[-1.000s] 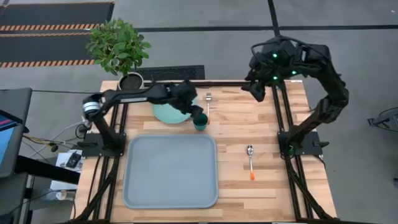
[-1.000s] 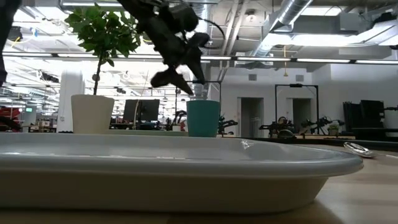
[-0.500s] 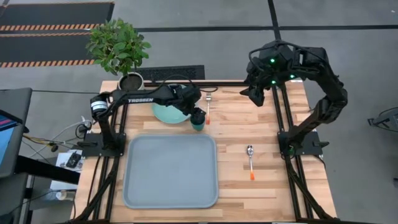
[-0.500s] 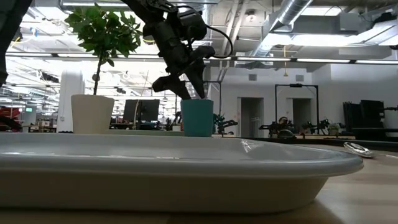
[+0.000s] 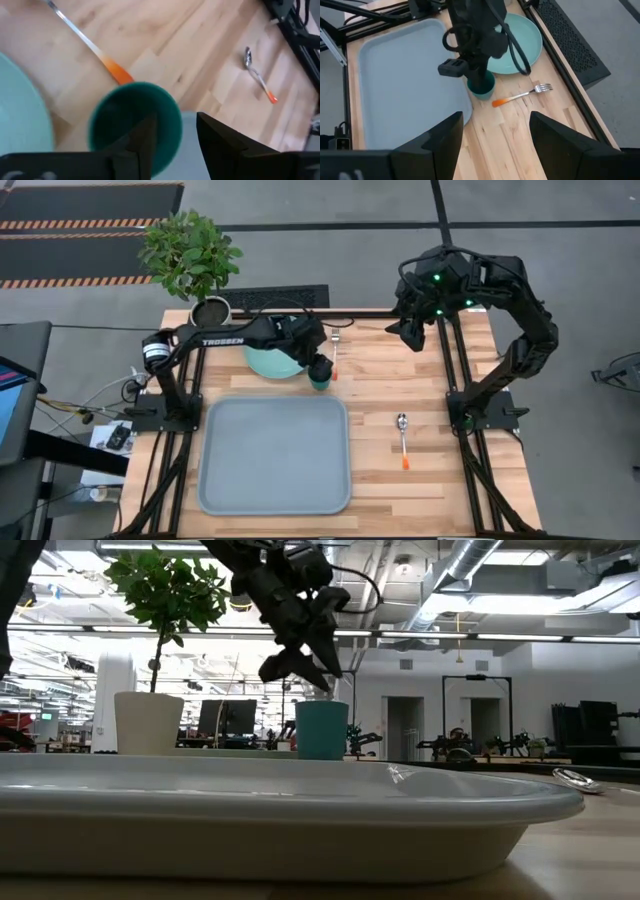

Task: Pick and place plate/cup/fork/spoon on tray
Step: Put the green cup to the top right side of the blue serving tray

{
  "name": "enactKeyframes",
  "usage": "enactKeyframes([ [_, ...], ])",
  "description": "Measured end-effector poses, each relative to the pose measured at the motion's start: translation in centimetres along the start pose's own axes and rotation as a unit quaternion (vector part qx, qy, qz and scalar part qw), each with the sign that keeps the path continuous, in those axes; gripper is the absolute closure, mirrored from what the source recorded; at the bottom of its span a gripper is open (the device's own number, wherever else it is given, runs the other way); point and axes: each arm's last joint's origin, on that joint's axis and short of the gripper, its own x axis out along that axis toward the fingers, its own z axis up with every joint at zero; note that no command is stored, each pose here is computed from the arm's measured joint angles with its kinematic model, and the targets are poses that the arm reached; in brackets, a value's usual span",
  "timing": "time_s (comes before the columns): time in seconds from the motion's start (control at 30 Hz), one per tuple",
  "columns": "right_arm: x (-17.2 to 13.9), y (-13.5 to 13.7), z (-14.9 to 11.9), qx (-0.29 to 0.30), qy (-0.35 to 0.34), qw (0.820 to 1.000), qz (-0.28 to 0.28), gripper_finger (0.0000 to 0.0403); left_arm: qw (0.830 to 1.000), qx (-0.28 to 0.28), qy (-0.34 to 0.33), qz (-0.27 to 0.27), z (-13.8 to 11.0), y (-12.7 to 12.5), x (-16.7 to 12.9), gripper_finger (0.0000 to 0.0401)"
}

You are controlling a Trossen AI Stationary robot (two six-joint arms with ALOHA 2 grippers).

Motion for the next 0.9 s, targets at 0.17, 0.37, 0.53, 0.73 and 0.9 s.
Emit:
enactKeyframes([
  [0.17, 0.0, 0.0, 0.0, 0.0, 0.0, 1.0, 0.0, 0.0148, 0.998, 0.035, -0.026, 0.042, 0.0, 0.0, -1.3, 0.0244],
  [0.37, 0.0, 0.0, 0.0, 0.0, 0.0, 1.0, 0.0, 0.0148, 0.99, 0.084, -0.006, 0.112, -0.8, 0.3, -0.9, 0.0172],
  [0.53, 0.0, 0.0, 0.0, 0.0, 0.0, 1.0, 0.001, 0.0148, 0.988, 0.076, 0.002, 0.131, -0.9, 0.7, 0.1, 0.0116],
  [0.73, 0.0, 0.0, 0.0, 0.0, -0.001, 1.0, 0.001, 0.0148, 0.987, 0.074, 0.024, 0.144, -0.8, 2.0, 1.5, 0.0118],
  [0.9, 0.0, 0.0, 0.0, 0.0, -0.001, 1.0, 0.001, 0.0148, 0.987, 0.069, 0.062, 0.133, -1.3, 2.6, 3.4, 0.0161],
])
